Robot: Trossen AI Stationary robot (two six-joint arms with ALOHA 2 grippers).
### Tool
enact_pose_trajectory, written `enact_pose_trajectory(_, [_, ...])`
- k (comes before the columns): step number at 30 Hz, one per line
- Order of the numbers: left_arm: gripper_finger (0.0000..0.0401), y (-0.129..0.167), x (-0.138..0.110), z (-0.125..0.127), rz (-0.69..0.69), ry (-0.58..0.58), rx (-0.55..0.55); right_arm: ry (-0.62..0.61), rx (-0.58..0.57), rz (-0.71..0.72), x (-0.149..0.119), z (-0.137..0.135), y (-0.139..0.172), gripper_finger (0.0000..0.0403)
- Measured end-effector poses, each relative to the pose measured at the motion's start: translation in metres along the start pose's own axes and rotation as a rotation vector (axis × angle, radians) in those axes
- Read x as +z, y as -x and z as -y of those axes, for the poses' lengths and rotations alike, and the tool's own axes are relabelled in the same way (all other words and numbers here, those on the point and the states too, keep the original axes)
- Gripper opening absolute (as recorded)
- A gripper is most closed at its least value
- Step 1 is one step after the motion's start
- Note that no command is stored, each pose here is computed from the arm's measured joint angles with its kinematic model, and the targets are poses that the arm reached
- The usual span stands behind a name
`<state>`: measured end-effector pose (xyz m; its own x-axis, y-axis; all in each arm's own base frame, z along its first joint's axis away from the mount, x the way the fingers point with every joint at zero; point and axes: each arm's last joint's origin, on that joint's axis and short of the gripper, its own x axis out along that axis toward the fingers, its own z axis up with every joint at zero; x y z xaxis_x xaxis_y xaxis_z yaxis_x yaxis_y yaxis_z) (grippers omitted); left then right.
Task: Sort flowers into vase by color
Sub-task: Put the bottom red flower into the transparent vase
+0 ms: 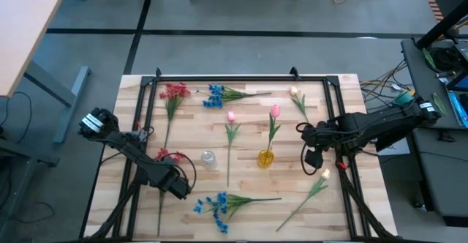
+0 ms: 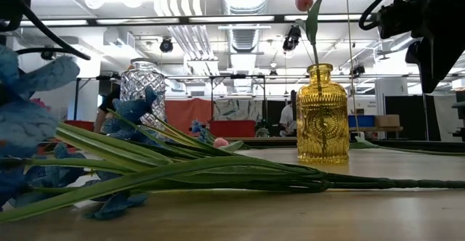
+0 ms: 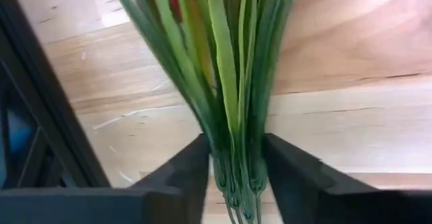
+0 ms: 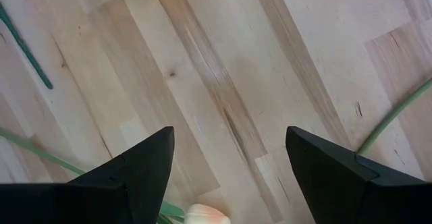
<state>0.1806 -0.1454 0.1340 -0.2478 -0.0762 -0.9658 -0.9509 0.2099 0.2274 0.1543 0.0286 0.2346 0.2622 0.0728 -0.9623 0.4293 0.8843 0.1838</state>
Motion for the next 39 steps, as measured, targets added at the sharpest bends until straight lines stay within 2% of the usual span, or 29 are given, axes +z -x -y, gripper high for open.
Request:
enact_pose_trajectory(4, [0.0036,0.0,0.0,0.001,0.001,-0.005,-0.009,0.0,0.002,0.002,0.0,0.0,0.0,0.027])
enact_pose_trajectory(6, [0.0012,0.0,0.0,0.0,0.004,-0.004,-0.002,0.0,0.002,0.003,0.0,0.0,0.0,0.0268])
enact_pose_trajectory(10, [0.0016,0.002,0.001,-0.003,0.017,-0.003,-0.002,0.0,0.003,0.003,0.0,0.0,0.0,0.0265])
enact_pose_trajectory(14, [0.0005,0.022,0.0,-0.005,0.121,-0.012,-0.035,0.0,0.002,0.004,0.0,0.0,0.0,0.0266])
enact_pose_trajectory(18, [0.0004,0.058,0.0,-0.009,0.316,-0.035,-0.091,0.004,0.003,0.006,0.001,0.0,0.0,0.0267])
enact_pose_trajectory(21, [0.0002,0.095,0.0,-0.012,0.502,-0.087,-0.229,0.013,0.011,0.018,0.002,-0.001,0.0,0.0263])
enact_pose_trajectory(25, [0.0001,0.15,-0.001,-0.018,0.804,-0.216,-0.449,0.021,0.026,0.038,0.004,-0.003,0.0,0.0264])
enact_pose_trajectory(28, [0.0001,0.188,-0.001,-0.025,1.063,-0.314,-0.538,0.027,0.032,0.048,0.004,-0.003,0.0,0.0267])
enact_pose_trajectory(31, [0.0001,0.217,-0.002,-0.03,1.304,-0.39,-0.557,0.028,0.027,0.052,0.005,-0.003,0.0,0.0266])
enact_pose_trajectory(33, [0.0001,0.231,-0.004,-0.03,1.413,-0.419,-0.563,0.03,0.022,0.058,0.005,-0.003,0.0,0.0263])
enact_pose_trajectory(36, [0.0,0.245,-0.008,-0.025,1.504,-0.437,-0.576,0.031,0.016,0.066,0.005,-0.003,0.0,0.026])
enact_pose_trajectory(39, [0.0,0.251,-0.01,-0.018,1.539,-0.472,-0.584,0.031,0.021,0.073,0.006,-0.004,0.0,0.0262])
